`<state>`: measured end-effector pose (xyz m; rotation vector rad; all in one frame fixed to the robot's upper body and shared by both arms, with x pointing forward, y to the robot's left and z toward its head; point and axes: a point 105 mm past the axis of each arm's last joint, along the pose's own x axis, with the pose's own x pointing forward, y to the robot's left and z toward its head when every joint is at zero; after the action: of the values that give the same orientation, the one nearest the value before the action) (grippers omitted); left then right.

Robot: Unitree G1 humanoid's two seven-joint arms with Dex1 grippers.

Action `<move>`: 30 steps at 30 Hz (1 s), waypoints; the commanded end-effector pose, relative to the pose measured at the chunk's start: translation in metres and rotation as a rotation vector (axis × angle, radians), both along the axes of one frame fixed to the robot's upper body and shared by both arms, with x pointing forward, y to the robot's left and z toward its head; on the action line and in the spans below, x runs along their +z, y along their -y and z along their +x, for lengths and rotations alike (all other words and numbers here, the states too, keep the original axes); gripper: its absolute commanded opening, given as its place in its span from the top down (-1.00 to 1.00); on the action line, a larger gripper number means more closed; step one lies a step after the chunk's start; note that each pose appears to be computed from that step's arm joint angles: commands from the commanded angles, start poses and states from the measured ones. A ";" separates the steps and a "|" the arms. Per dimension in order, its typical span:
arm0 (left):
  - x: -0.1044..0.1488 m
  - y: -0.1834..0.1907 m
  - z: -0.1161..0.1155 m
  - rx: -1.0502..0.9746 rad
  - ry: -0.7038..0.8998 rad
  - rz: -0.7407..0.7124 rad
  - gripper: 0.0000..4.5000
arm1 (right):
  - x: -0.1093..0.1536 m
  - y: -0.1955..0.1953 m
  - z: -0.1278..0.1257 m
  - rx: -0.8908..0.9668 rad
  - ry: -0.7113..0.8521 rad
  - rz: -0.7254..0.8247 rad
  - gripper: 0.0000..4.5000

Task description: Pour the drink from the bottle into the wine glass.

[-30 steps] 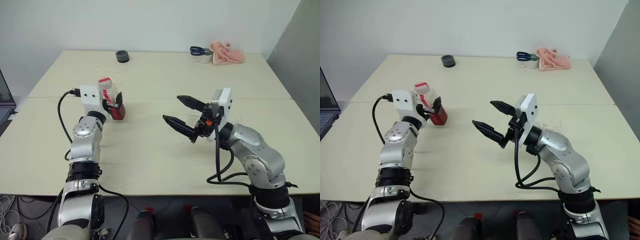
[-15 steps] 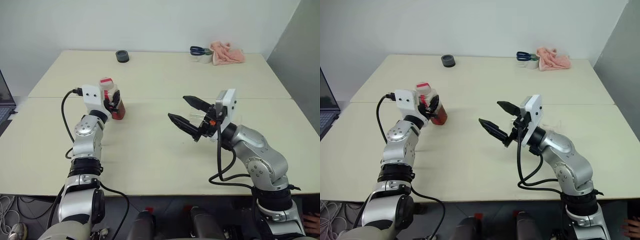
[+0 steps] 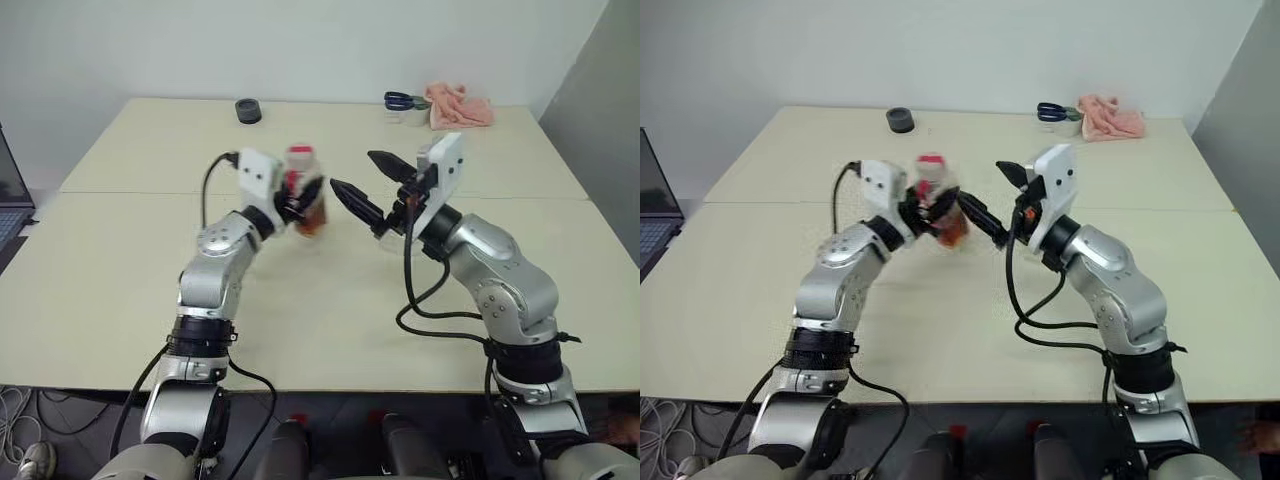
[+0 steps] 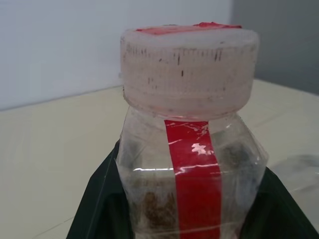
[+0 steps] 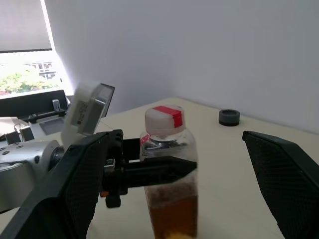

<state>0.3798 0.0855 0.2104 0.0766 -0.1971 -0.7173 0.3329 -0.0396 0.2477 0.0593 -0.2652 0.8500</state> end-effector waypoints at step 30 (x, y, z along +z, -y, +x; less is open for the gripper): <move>0.014 0.044 -0.070 -0.432 0.020 0.114 0.18 | 0.032 -0.012 -0.024 0.322 0.054 -0.079 0.20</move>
<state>0.3402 0.0603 0.2039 0.1391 -0.1124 -0.9761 0.3255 -0.0335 0.2530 0.0325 -0.1879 1.0241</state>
